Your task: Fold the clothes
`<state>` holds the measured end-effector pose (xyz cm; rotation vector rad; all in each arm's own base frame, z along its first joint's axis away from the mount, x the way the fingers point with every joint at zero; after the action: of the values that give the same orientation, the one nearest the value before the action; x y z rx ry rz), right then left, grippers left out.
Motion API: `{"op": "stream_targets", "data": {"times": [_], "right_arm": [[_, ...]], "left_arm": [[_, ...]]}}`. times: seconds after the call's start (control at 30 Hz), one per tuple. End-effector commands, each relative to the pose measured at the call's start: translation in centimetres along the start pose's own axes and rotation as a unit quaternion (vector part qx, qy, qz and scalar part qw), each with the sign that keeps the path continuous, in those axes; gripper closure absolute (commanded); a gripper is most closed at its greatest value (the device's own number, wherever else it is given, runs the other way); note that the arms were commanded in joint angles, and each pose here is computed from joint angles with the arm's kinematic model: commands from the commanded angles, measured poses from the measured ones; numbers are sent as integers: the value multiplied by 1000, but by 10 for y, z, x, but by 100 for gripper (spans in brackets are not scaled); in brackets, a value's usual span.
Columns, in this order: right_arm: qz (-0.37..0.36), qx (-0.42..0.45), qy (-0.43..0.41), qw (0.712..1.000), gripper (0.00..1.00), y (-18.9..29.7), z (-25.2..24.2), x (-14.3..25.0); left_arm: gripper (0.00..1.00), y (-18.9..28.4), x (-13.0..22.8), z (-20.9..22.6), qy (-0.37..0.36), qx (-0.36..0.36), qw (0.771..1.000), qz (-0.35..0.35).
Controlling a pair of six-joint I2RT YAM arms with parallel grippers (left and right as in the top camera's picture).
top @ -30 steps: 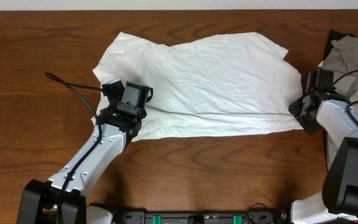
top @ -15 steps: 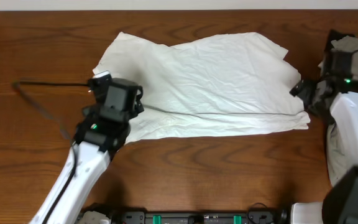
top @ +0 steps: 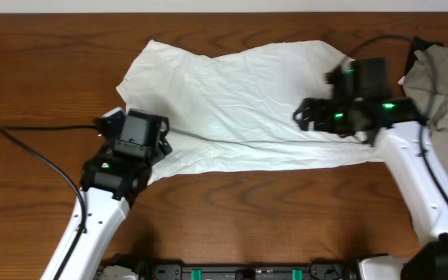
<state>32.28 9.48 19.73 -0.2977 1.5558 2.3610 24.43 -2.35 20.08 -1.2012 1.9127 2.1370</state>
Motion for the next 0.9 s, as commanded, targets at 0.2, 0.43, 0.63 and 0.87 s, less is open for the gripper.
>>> {"op": "stream_targets", "data": {"times": [0.2, 0.43, 0.63, 0.87], "right_arm": [[29, 64, 136, 988, 28, -66, 50, 24], [35, 16, 159, 987, 47, -101, 93, 43], [46, -62, 145, 986, 43, -104, 141, 67], [44, -111, 72, 990, 43, -104, 175, 79]], "left_arm": [[2, -12, -4, 35, 120, -11, 990, 72], [7, -26, 0, 49, 125, -45, 986, 99], [7, -38, -7, 65, 165, -70, 978, 103], [2, -43, -11, 87, 230, -90, 963, 109]]}}
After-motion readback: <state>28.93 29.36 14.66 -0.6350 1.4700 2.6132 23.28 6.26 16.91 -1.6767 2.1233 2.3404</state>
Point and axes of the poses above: each gripper's point midway between its finger pads, its own y axis back along the fingers, its own z axis along the line the jaws close on, x = y × z, the point moved 6 cm from there along y, back along the fingers, and after that the axes turned 4 degrees about -y, right-handed, at the moved point
